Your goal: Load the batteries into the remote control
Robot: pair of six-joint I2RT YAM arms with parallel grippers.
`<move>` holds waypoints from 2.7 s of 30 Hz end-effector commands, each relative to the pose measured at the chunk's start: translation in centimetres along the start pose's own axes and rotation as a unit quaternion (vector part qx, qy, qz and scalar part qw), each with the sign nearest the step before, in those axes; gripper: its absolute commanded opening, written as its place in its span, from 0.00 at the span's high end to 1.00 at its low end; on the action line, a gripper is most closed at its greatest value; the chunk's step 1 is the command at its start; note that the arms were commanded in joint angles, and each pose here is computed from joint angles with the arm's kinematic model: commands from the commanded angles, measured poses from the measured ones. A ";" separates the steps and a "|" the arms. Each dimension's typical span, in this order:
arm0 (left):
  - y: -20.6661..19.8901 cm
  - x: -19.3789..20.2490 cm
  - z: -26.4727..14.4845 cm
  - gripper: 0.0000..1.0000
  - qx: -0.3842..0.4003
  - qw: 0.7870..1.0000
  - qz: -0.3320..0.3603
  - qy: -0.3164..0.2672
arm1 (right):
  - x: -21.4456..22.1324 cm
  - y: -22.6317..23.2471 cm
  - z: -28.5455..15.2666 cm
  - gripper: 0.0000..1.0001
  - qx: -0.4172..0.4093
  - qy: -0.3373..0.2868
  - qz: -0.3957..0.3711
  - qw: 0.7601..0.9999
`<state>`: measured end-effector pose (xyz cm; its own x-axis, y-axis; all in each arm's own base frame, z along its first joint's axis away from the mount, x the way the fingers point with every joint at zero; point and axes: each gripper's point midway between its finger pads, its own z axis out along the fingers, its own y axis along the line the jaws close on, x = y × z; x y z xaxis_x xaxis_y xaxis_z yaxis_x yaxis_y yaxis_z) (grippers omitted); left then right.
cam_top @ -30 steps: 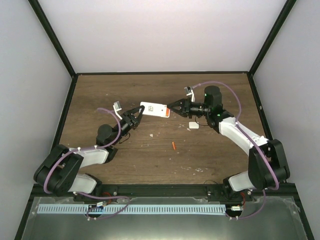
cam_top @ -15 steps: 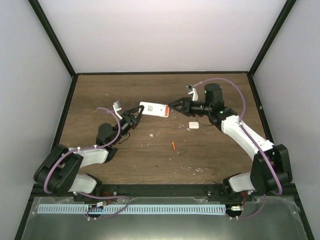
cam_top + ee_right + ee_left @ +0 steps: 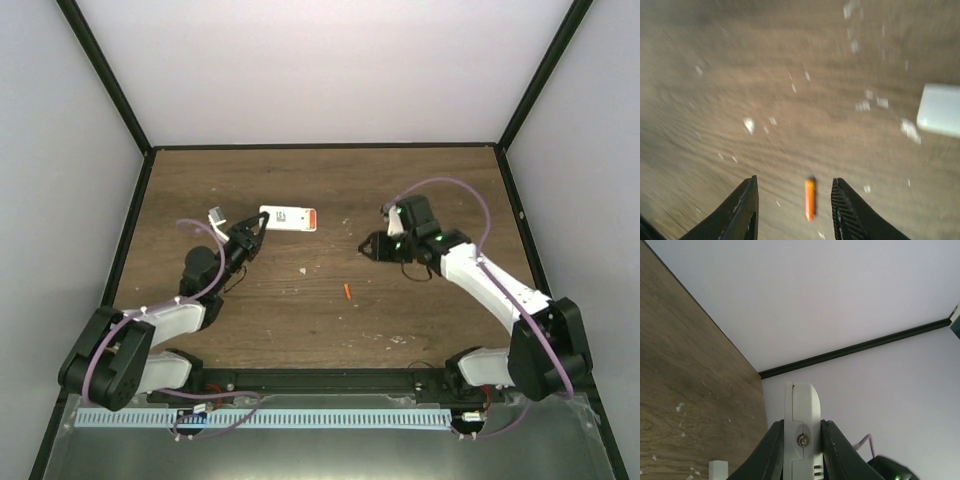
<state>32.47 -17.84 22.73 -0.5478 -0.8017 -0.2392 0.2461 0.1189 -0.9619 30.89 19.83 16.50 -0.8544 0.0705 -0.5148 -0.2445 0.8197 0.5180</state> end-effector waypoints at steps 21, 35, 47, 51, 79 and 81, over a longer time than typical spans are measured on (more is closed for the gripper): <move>-1.6 -2.4 0.4 1.00 -0.034 0.999 0.019 -0.034 | 11.9 -1.0 7.5 0.77 0.137 0.183 -0.090 0.969; -1.6 -2.3 -0.1 1.00 -0.033 0.999 0.014 -0.036 | 13.2 -1.5 8.8 0.80 0.174 0.210 -0.120 0.955; -1.2 -2.4 -0.1 1.00 -0.034 0.999 0.006 -0.040 | 14.1 -2.3 8.8 0.95 0.185 0.225 -0.124 0.948; -1.0 -2.4 0.0 1.00 -0.032 0.999 0.000 -0.040 | 13.9 -2.0 8.5 0.99 0.182 0.223 -0.125 0.949; 0.8 0.5 -1.6 1.00 0.013 0.999 -0.017 -0.039 | -0.2 13.0 3.1 0.99 -0.021 0.173 -0.046 0.984; 0.6 0.7 -1.4 1.00 0.018 0.999 -0.016 -0.034 | -0.3 13.1 3.0 0.99 -0.020 0.173 -0.043 0.984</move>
<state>31.45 -17.32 19.44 -0.5104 -0.8367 -0.1988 0.1735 0.1262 -0.9767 29.73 31.99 19.60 -0.9282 -0.2072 -0.3092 -0.3421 0.8021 0.4895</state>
